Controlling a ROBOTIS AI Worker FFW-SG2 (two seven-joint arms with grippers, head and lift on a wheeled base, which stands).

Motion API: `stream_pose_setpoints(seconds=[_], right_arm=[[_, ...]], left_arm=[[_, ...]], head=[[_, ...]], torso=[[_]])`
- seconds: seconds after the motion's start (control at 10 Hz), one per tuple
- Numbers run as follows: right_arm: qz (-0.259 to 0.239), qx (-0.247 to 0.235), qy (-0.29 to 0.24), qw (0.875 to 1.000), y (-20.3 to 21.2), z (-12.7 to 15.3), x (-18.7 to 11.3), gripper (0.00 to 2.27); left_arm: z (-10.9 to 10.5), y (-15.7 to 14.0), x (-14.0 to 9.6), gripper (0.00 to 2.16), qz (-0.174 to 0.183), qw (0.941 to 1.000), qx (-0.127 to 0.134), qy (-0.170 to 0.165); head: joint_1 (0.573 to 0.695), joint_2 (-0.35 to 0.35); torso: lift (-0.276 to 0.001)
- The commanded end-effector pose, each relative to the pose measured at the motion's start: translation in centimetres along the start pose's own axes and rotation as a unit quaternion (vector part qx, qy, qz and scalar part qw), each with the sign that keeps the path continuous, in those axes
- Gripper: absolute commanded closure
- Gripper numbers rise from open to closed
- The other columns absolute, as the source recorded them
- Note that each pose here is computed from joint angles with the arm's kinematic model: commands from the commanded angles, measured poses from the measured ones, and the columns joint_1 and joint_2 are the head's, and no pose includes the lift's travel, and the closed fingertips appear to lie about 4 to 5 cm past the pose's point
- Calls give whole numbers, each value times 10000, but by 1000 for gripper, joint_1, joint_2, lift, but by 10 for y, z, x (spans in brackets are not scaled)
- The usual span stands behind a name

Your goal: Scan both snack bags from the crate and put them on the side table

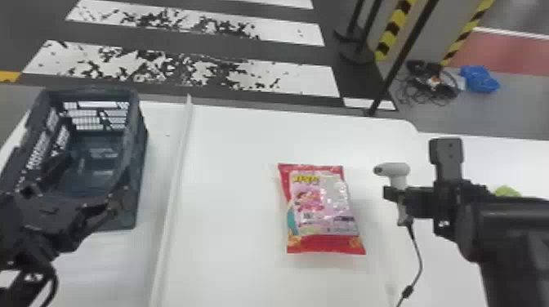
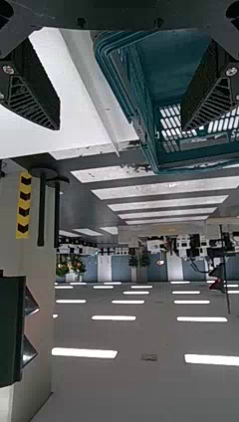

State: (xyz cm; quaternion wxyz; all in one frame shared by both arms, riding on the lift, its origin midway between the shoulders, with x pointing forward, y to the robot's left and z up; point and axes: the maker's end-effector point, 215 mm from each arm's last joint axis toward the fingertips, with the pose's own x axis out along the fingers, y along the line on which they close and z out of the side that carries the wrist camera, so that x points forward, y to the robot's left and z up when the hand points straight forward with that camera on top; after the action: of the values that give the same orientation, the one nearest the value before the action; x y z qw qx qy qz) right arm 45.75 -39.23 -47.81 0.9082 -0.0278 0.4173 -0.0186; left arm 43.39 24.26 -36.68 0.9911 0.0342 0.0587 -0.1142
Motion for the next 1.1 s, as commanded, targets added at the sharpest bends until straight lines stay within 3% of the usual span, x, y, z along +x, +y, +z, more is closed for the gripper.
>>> stream_pose_setpoints(seconds=[0.0,0.8,0.9,1.0], right_arm=[[-79,20,19,10000,-15,-5,20,2256],[-214,-55,346,9992,-36,-27,57,2256],[-220,-77,367,9991,-36,-28,59,2179],[-227,-84,321,9992,-35,-27,59,1949]], left_arm=[[1,0,0,100,3,10000,-2,-7],[2,-1,0,100,0,10000,-8,-16],[2,0,0,100,7,10000,3,-15],[2,-1,0,100,0,10000,0,-15]], head=[[695,-179],[695,-228],[695,-230],[695,-230]], torso=[[-87],[-87],[-87],[-87]])
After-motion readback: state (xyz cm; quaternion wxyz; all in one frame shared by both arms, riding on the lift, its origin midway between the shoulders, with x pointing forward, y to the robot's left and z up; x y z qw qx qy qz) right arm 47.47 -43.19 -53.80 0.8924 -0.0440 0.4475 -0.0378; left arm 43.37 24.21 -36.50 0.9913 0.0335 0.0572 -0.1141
